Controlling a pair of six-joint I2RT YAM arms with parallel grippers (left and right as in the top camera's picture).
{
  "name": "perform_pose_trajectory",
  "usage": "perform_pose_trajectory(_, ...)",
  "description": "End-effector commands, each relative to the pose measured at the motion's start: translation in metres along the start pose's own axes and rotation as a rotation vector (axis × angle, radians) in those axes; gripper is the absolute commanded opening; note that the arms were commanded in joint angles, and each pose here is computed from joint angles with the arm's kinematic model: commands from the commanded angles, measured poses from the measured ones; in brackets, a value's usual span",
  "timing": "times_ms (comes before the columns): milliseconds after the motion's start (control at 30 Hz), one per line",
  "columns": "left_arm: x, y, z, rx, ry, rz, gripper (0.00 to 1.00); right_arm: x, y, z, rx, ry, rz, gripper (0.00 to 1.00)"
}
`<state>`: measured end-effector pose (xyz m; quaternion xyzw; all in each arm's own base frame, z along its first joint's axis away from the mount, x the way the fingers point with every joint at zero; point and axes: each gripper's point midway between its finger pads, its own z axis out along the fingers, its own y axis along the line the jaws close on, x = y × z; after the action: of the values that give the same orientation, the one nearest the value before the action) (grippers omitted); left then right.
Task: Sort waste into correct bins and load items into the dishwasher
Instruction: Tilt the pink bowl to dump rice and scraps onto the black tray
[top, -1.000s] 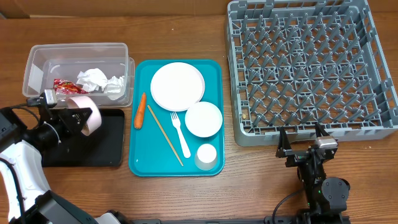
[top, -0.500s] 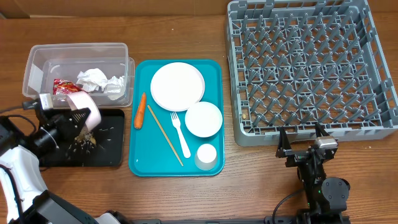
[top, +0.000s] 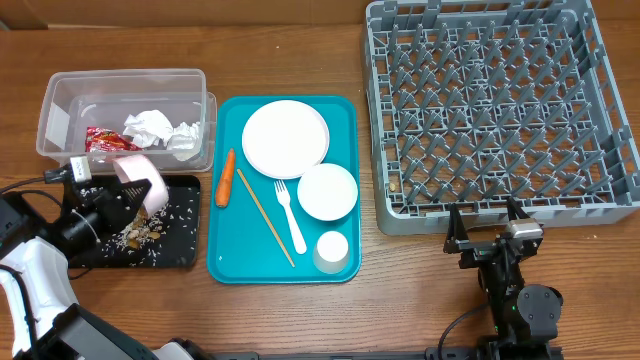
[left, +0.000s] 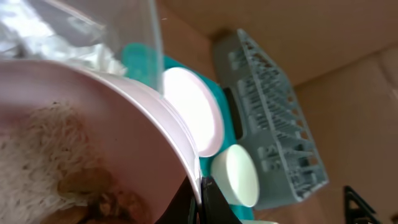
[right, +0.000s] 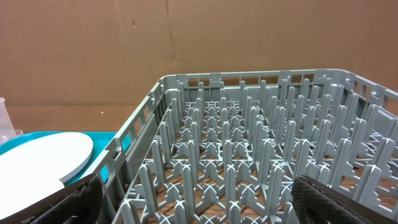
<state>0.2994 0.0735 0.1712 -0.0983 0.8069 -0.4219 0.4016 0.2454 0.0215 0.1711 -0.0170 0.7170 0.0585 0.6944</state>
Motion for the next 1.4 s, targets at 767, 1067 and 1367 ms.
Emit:
perform_pose_trajectory(767,-0.015,-0.032,-0.065,0.168,-0.336,-0.004,0.04,0.001,-0.001,0.000,0.003,-0.008,-0.004,1.00)
perform_pose_trajectory(1067,-0.013,-0.035,-0.067,0.169,-0.341,-0.044,0.04,0.001,-0.001,0.000,0.003,-0.008,-0.004,1.00)
perform_pose_trajectory(1367,-0.014,-0.032,-0.066,0.168,-0.337,-0.046,0.04,0.001,-0.001,0.000,0.003,-0.008,-0.004,1.00)
